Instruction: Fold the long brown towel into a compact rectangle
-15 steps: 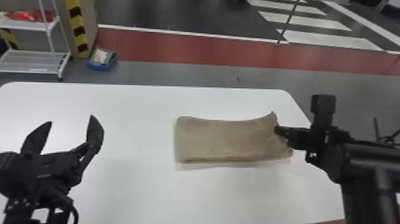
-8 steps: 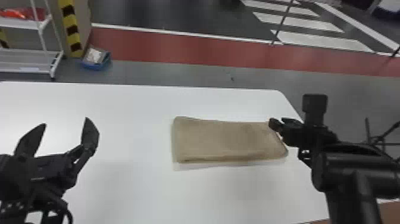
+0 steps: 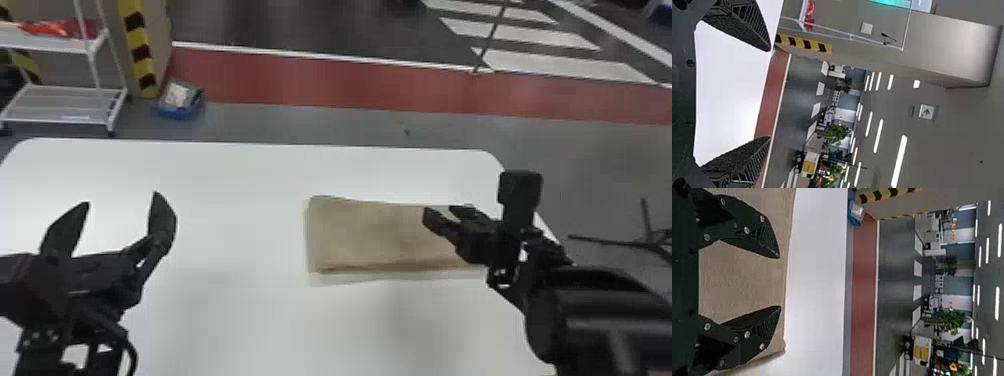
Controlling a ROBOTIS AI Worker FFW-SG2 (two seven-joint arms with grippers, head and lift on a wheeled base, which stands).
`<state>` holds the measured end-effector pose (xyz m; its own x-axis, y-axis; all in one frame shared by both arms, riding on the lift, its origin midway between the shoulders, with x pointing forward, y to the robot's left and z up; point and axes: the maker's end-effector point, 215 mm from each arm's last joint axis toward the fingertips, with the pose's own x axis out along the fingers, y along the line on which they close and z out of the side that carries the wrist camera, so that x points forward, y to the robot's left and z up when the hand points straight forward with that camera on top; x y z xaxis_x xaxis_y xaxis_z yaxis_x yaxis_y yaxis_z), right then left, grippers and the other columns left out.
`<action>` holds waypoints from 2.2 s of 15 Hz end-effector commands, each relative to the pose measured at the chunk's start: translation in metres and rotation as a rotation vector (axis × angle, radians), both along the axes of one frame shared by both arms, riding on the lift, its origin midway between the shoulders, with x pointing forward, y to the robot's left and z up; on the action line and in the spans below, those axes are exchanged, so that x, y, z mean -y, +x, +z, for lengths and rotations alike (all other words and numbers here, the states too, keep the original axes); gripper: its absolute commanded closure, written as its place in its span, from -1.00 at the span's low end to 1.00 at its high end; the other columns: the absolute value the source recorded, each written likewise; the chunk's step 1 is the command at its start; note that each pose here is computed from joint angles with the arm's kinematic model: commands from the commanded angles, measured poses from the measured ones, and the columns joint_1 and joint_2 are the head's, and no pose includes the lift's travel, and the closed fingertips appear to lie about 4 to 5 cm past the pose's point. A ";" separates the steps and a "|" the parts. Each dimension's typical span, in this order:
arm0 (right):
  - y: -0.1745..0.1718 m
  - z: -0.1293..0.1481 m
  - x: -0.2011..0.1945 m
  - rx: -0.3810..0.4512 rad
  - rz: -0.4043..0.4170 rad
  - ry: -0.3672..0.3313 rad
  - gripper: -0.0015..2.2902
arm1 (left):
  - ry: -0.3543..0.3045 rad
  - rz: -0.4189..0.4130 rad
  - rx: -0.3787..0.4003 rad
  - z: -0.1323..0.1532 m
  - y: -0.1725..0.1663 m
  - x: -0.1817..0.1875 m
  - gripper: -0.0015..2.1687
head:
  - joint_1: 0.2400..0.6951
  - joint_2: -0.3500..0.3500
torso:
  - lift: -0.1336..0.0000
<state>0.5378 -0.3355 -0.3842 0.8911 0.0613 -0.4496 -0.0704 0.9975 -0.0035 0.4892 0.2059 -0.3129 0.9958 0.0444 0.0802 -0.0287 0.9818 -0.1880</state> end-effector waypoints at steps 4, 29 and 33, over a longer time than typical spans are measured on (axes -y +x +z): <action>-0.012 -0.057 -0.121 -0.105 0.188 0.069 0.66 | 0.021 0.081 0.042 0.023 -0.003 -0.049 -0.93 | 1.00 -0.11 | -0.81; -0.027 -0.031 -0.256 -0.048 0.311 0.147 0.34 | 0.026 0.049 0.022 0.012 -0.006 -0.037 -0.93 | 1.00 0.64 | -0.81; -0.022 -0.003 -0.164 0.002 0.187 0.174 -0.58 | 0.040 -0.032 0.026 0.010 -0.004 0.013 -0.91 | 1.00 0.42 | -0.81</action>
<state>0.5133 -0.1323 -0.3918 0.8401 0.3464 -0.4174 -0.3073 0.9381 0.1601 0.4840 0.2143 -0.3012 0.9934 0.0429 0.1065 -0.0255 0.9868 -0.1597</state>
